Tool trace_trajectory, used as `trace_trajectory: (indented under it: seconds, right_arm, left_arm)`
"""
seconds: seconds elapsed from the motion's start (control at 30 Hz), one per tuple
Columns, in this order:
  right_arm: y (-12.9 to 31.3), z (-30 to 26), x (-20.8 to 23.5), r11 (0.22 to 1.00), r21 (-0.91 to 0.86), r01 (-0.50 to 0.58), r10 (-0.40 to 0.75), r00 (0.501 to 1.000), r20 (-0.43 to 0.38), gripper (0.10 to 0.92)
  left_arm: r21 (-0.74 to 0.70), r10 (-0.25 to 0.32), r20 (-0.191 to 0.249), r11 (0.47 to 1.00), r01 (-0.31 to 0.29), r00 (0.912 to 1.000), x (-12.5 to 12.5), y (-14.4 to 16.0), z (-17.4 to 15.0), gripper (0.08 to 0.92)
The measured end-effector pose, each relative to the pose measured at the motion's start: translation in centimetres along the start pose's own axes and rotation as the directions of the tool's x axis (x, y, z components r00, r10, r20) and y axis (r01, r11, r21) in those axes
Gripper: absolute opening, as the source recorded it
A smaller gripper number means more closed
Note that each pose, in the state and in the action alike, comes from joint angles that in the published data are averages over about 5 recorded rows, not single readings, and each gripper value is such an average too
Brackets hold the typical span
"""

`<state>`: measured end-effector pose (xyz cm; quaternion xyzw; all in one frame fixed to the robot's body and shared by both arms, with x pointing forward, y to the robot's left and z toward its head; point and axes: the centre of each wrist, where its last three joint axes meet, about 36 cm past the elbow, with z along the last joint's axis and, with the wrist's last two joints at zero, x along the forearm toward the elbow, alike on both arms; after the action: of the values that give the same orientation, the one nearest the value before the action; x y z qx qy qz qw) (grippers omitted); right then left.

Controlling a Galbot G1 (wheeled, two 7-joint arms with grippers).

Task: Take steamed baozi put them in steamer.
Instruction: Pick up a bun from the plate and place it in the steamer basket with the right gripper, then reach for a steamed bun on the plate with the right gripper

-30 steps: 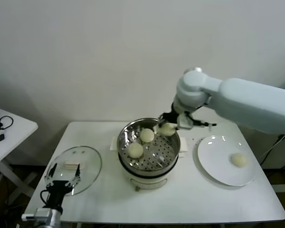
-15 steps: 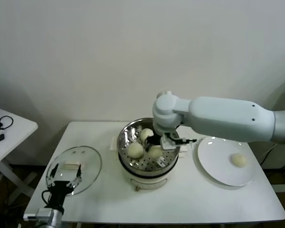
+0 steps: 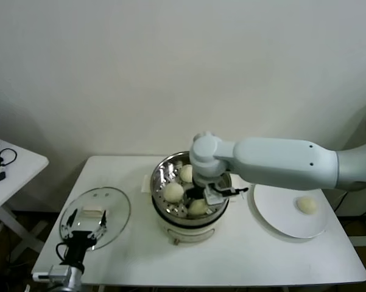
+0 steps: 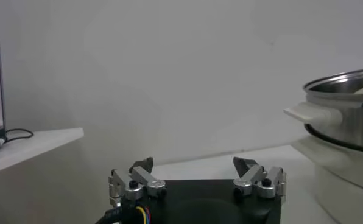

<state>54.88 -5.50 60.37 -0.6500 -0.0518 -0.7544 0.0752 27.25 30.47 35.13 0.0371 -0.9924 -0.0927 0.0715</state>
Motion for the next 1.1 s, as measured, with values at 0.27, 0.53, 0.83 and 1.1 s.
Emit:
trace_trajectory:
  seconds: [0.27, 0.53, 0.83, 1.1]
  right_arm:
    - [0.1, -0.3, -0.8, 1.000, 0.015, 0.000, -0.001, 1.000, 0.004, 0.687]
    - [0.4, -0.5, -1.0, 1.000, 0.030, -0.001, 0.001, 1.000, -0.005, 0.791]
    - [0.7, -0.4, -0.3, 0.999, 0.046, -0.005, 0.006, 1.000, -0.014, 0.823]
    - [1.4, 0.9, 2.2, 1.000, 0.021, -0.023, 0.024, 0.999, -0.047, 0.823]
  left_arm:
    - [0.001, 0.000, -0.001, 1.000, 0.000, 1.0000, -0.1, 0.0, 0.1, 0.823]
    - [0.002, 0.004, -0.003, 1.000, -0.004, 1.0000, -0.2, -0.2, 0.2, 0.823]
    - [0.002, 0.003, -0.003, 1.000, -0.003, 1.0000, -0.3, -0.2, 0.3, 0.823]
    - [0.004, 0.008, -0.002, 1.000, -0.008, 1.0000, -0.4, -0.5, 0.2, 0.823]
